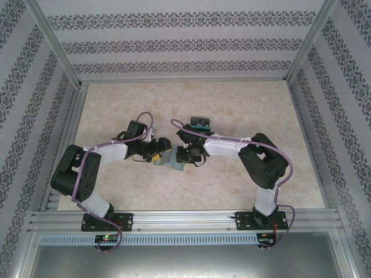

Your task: Take the credit cards out of the card holder

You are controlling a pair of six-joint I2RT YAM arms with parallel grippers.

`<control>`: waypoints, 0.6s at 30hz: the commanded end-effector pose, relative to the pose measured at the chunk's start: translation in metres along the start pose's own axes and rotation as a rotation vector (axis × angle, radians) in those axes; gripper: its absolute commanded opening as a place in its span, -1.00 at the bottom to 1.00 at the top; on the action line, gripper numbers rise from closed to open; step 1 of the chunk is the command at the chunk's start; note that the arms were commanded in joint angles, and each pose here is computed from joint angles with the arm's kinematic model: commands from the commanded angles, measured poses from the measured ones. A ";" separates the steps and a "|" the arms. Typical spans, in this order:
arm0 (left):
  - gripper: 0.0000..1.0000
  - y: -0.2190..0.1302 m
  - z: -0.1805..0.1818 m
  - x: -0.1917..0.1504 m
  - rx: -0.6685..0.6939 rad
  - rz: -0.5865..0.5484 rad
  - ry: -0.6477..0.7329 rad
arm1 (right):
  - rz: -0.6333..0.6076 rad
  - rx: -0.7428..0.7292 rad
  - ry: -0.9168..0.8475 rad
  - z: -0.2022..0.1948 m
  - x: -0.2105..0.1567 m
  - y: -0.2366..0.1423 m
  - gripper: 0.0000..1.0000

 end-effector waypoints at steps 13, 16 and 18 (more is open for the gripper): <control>0.64 -0.005 -0.017 -0.003 -0.037 -0.002 0.028 | 0.058 -0.043 0.015 -0.010 -0.009 0.019 -0.55; 0.65 -0.012 -0.011 0.000 0.049 -0.059 0.026 | 0.056 -0.046 0.015 -0.011 -0.009 0.019 -0.55; 0.66 -0.017 -0.007 0.003 0.101 -0.088 0.032 | 0.055 -0.047 0.016 -0.011 -0.009 0.018 -0.55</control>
Point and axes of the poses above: each hand's point on the last joint's axis, 136 mm out from that joint toward the fingers, its own y axis out along the fingers, its own z axis along the line the jaws close on, x = y × z, the point moved 9 cm from there along -y, back along the fingers, and after that the axes turned 2 degrees about -y, right-handed, at the moved point
